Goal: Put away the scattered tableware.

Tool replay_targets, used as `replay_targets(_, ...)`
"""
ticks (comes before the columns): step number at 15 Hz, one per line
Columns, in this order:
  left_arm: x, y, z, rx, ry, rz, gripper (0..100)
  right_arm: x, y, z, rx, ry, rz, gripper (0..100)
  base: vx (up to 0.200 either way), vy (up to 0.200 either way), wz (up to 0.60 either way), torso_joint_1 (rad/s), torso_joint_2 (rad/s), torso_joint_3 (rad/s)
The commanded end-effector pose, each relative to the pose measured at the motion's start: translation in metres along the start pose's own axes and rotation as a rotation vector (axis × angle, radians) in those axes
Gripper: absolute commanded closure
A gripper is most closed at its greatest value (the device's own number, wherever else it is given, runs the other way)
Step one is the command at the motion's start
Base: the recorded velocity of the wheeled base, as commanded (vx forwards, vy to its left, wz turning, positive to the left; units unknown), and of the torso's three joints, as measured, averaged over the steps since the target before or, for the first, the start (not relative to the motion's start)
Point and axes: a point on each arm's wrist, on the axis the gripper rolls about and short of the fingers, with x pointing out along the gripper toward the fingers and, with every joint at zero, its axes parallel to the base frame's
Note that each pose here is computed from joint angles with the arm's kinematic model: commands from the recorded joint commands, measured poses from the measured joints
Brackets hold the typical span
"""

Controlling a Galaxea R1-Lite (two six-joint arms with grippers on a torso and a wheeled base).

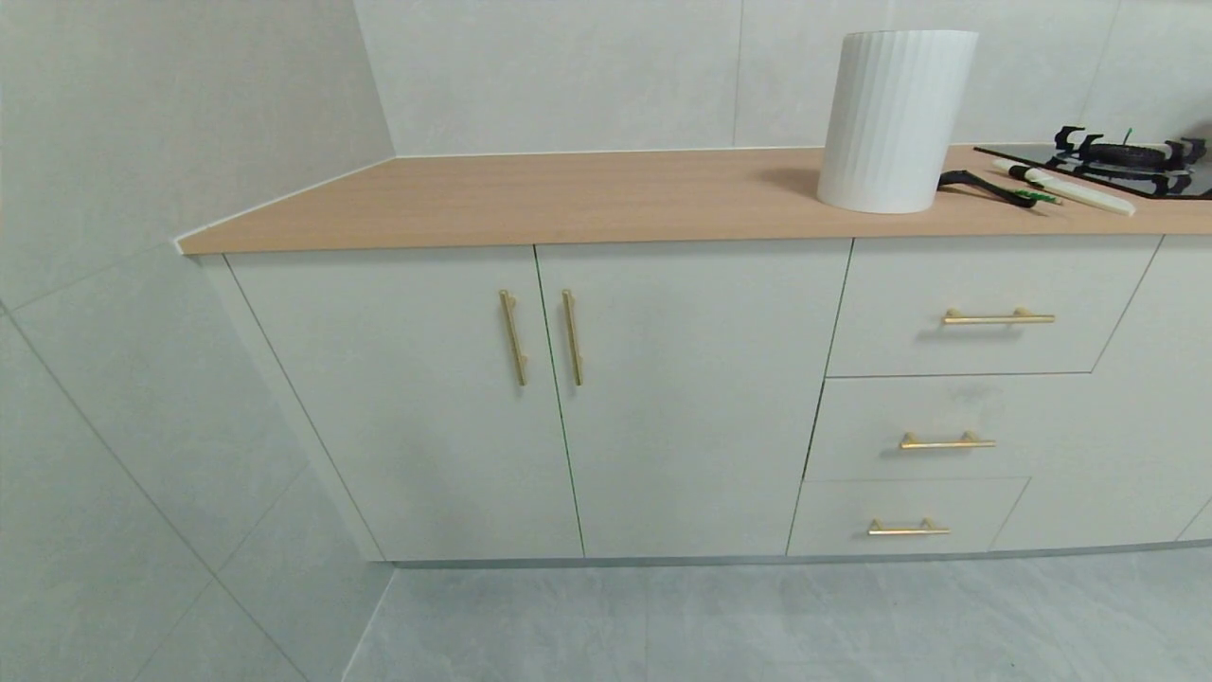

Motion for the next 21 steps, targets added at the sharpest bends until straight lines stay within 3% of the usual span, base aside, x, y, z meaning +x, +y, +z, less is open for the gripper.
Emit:
replay_targets(1,0.013,-0.006,-0.04,0.118,0.037,-0.048,0,0.007,0.001,-0.017,-0.04,0.024,0.003,0,0.0,0.0,0.0,0.0,0.0,0.0)
replay_targets(3,0.013,-0.007,-0.041,0.006,0.053,-0.114,0,0.008,0.001,-0.021,-0.04,0.015,0.006,0,0.0,0.0,0.0,0.0,0.0,0.0)
replay_targets(4,0.013,-0.008,-0.042,-0.029,0.061,-0.156,0,0.009,0.001,-0.024,-0.043,0.025,0.006,0,0.0,0.0,0.0,0.0,0.0,0.0)
replay_targets(5,0.012,-0.009,-0.043,-0.019,0.078,-0.205,0,0.01,0.001,-0.029,-0.049,0.042,0.015,0,0.0,0.0,0.0,0.0,0.0,0.0)
replay_targets(7,0.011,-0.011,-0.044,0.075,0.078,-0.302,0,0.011,0.002,-0.033,-0.05,0.061,0.052,0,0.0,0.0,0.0,0.0,0.0,0.0)
replay_targets(8,0.011,-0.012,-0.044,0.088,0.072,-0.343,0,0.01,0.003,-0.034,-0.051,0.065,0.087,0,0.0,0.0,0.0,0.0,0.0,0.0)
replay_targets(10,0.011,-0.012,-0.044,0.094,0.069,-0.348,0,0.01,0.005,-0.036,-0.089,0.088,0.202,0,0.0,0.0,0.0,0.0,0.0,0.0)
replay_targets(13,0.011,-0.012,-0.044,0.123,0.063,-0.341,0,0.011,0.006,-0.038,-0.119,0.124,0.26,0,0.0,0.0,0.0,0.0,0.0,0.0)
replay_targets(15,0.011,-0.012,-0.044,0.078,0.073,-0.33,0,0.01,0.006,-0.038,-0.114,0.105,0.257,0,0.0,0.0,0.0,0.0,0.0,0.0)
replay_targets(17,0.011,-0.012,-0.044,0.071,0.077,-0.334,0,0.01,0.005,-0.038,-0.052,0.112,0.226,0,0.0,0.0,0.0,0.0,0.0,0.0)
replay_targets(18,0.011,-0.012,-0.044,0.041,0.082,-0.338,0,0.01,0.005,-0.038,-0.032,0.114,0.198,0,0.0,0.0,0.0,0.0,0.0,0.0)
replay_targets(21,0.011,-0.012,-0.044,0.04,0.08,-0.338,0,0.01,0.005,-0.038,-0.057,0.113,0.21,0,0.0,0.0,0.0,0.0,0.0,0.0)
